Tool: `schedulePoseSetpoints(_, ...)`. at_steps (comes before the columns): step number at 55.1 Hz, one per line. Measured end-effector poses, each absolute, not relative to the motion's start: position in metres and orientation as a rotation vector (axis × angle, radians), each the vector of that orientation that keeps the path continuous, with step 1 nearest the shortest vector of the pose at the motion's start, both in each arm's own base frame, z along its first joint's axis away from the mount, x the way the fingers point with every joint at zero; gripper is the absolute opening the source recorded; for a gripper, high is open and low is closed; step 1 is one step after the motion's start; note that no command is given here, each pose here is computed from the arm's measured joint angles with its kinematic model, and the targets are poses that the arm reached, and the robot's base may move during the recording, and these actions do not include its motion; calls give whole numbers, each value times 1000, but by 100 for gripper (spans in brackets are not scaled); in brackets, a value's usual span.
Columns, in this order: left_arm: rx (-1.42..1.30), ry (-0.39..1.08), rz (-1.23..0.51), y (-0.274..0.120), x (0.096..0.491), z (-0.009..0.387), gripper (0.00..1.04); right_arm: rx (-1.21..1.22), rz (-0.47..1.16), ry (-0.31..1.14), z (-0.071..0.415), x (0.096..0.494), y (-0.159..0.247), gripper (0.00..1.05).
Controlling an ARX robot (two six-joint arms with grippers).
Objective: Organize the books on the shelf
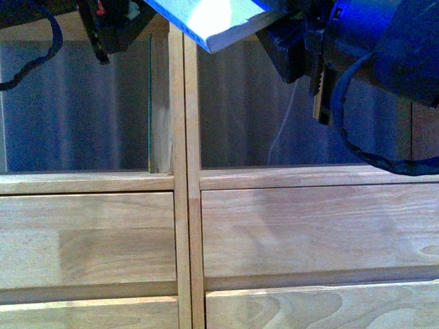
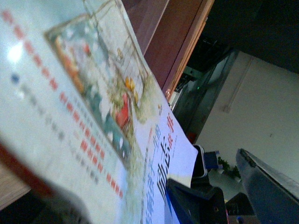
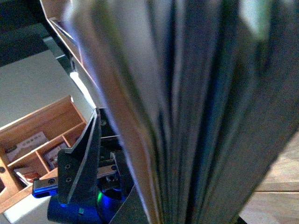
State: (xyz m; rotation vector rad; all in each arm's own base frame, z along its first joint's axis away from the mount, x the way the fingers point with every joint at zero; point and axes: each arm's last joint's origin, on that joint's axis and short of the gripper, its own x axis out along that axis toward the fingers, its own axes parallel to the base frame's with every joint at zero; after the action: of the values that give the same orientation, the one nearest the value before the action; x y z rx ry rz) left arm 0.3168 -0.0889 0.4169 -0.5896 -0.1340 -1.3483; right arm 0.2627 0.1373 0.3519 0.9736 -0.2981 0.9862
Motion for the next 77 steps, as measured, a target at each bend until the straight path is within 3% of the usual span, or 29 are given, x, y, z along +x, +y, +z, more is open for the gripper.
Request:
schedulePoseSetpoints(15,-608,-200,-1376,-88,310,417,27,986,1070,-269,355,255,149,11)
schedulePoseSetpoints(21,-639,-208,-1377,-81,310,419,8,968,1101,-230,357,252,157,34)
schedulePoseSetpoints(27,-665,-208,-1338,-73,313,419,7,941,1100,-223,358,251,156,48)
schedulePoseSetpoints(41,-640,-250,-1027,-26,308,418,7,844,948,-336,380,244,98,98)
schedulePoseSetpoints(62,-267,-343,-470,17,318,418,7,220,356,-233,369,221,47,98)
schedulePoseSetpoints(77,-57,-349,-274,26,382,419,7,-90,291,-286,359,176,36,98)
